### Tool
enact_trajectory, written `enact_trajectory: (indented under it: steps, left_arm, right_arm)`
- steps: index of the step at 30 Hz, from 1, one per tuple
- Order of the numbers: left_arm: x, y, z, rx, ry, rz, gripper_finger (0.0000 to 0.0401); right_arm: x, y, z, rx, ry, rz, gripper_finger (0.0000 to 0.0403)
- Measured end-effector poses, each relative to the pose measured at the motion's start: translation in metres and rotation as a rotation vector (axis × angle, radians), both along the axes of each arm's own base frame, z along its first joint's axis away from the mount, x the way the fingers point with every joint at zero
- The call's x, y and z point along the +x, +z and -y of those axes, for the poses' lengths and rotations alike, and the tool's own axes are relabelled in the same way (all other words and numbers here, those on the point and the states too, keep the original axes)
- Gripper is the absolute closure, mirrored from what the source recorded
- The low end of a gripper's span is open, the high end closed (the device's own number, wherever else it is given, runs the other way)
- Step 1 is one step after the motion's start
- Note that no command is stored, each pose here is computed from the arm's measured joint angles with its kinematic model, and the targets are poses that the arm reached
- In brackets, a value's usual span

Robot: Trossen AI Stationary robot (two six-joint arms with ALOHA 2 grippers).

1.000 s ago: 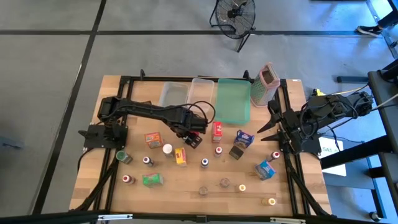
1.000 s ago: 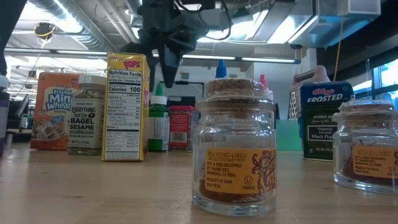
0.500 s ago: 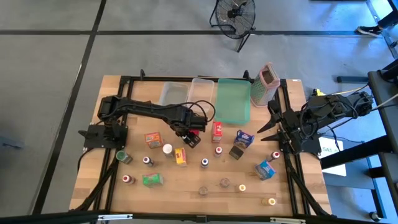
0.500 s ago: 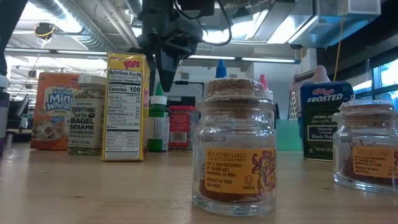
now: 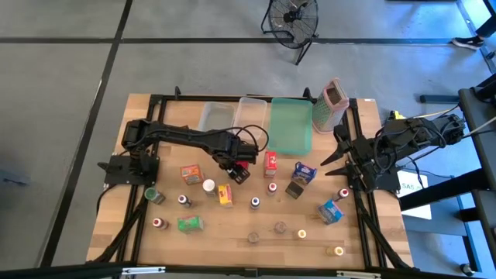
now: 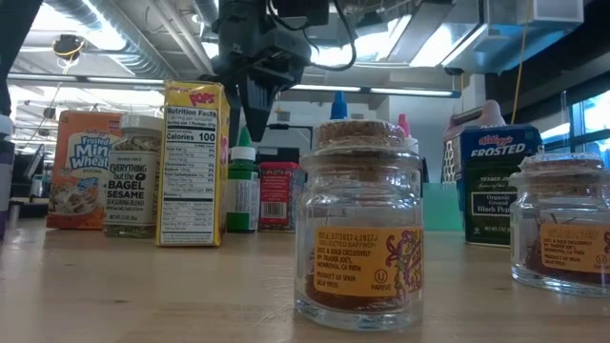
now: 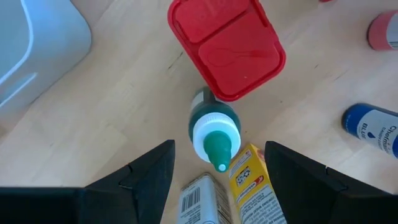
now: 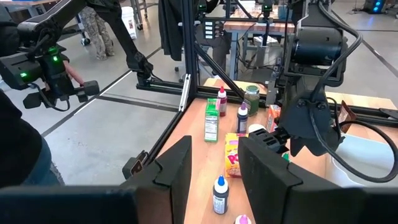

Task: Pick & Place Kitchen Items
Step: Put the green food coloring bottle into the transparent bin

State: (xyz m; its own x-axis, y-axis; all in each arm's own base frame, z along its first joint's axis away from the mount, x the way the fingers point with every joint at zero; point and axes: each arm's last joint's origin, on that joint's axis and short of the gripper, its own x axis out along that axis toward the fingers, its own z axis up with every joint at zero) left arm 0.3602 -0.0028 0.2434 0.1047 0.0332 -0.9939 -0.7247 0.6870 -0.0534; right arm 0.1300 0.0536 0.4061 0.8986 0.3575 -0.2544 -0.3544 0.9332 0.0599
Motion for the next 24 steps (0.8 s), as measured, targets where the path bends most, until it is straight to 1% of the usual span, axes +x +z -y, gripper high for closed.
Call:
enact_trajectory:
  steps: [7, 16, 18, 24]
  left_arm:
    - [0.0, 0.0, 0.0, -0.001, 0.0, 0.0, 0.0157]
    - [0.006, -0.012, 0.0, 0.001, -0.018, -0.019, 0.0157]
    - [0.008, -0.013, 0.0, 0.001, -0.018, -0.004, 0.0157]
    - [0.01, -0.019, 0.0, -0.007, -0.027, -0.029, 0.0157]
  right_arm:
    - [0.0, 0.0, 0.0, -0.003, 0.001, 0.001, 0.027]
    - [0.0, -0.001, 0.0, -0.006, 0.001, -0.007, 0.027]
    - [0.0, -0.001, 0.0, -0.007, 0.001, -0.009, 0.027]
    - [0.0, -0.001, 0.0, -0.009, 0.001, -0.013, 0.027]
